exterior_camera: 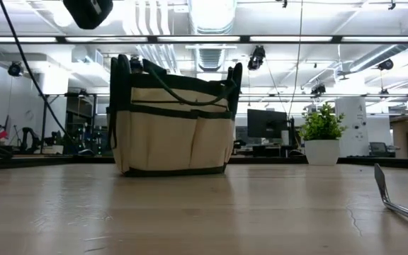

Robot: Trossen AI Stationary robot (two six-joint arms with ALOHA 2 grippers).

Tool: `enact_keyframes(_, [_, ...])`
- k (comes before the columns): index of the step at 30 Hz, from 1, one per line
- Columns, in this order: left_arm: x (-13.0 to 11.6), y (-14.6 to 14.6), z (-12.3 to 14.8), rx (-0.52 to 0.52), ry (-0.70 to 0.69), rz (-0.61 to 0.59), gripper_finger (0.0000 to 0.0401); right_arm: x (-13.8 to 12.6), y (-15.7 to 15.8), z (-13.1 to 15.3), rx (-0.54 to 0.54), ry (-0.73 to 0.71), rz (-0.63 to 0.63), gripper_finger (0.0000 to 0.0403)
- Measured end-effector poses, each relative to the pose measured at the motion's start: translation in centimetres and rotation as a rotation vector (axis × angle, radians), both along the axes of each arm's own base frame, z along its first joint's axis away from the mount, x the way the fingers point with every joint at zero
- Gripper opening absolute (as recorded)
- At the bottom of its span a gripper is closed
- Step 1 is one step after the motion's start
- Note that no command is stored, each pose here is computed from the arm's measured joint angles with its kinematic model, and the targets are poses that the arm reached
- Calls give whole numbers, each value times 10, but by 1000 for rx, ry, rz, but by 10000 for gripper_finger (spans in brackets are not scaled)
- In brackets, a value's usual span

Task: Pick & Place Garden tools in Gardening bag
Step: Put the top brown hand rake into the brown gardening bag

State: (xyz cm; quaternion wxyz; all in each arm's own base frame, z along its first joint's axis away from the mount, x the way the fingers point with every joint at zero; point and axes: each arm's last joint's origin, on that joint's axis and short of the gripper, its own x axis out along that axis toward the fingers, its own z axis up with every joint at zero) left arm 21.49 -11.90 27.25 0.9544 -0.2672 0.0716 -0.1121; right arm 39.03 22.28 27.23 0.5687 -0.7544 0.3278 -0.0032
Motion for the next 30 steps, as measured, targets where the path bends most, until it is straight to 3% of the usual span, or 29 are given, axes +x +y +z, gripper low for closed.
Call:
enact_keyframes(9, [8,-3,-13,16,52,61,204,4,0,3,-18,-28,9,59])
enact_keyframes(25, [29,-12,-22,68,87,65,204,6,1,3,-49,-19,26,59])
enact_keyframes(30, [29,-12,-23,70,89,58,177,6,1,2,-51,-16,27,59])
